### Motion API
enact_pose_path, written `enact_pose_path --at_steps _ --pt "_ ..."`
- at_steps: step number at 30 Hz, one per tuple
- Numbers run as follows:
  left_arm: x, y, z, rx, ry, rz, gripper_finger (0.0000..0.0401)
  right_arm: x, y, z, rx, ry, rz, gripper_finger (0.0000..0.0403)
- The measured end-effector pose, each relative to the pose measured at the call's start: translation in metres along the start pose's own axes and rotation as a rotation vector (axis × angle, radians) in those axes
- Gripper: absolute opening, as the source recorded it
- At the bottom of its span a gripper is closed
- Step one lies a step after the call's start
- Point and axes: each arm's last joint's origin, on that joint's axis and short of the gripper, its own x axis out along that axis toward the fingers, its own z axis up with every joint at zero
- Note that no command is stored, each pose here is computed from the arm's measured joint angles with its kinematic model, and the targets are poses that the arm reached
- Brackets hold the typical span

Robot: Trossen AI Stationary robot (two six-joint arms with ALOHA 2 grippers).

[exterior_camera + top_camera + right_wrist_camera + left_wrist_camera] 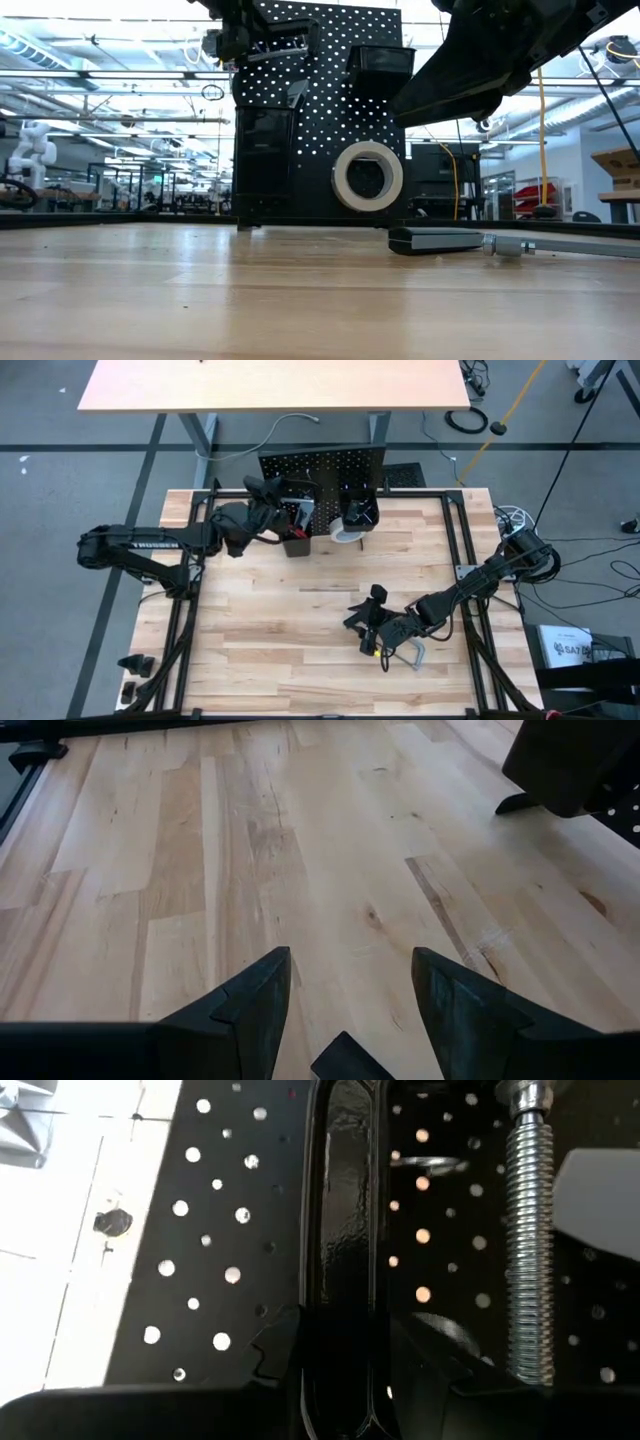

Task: Hang tools onto peg board
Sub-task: Hang the clamp on the pegboard

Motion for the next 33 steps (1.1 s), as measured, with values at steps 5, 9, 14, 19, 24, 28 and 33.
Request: enact_pose_path --at_steps 5,9,14,19,24,28,33 --pt "0.000 0.000 -0.001 0.000 0.005 -0.002 0.0101 0.000 0.000 0.000 0.000 0.000 0.000 0.0203" --pt "0.001 0.000 -0.001 0.000 0.006 -0.002 0.0101 0.000 0.000 0.000 0.000 0.000 0.000 0.0203" --pt "0.006 -0.004 -0.001 0.008 0.017 -0.006 0.0101 0.000 0.000 0.000 0.000 0.000 0.000 0.0203" --pt "0.014 -0.010 0.003 0.021 0.035 -0.008 0.0100 0.000 0.000 0.000 0.000 0.000 0.000 0.0203" --pt "0.018 -0.012 0.008 0.063 0.059 0.022 0.0100 0.000 0.000 0.000 0.000 0.000 0.000 0.0203" --pt "0.019 -0.011 0.009 0.093 0.072 0.019 0.0100 0.000 0.000 0.000 0.000 0.000 0.001 0.0203" --pt "0.018 -0.013 0.010 0.112 0.079 0.004 0.0101 0.000 0.000 0.000 0.000 0.000 0.000 0.0203"
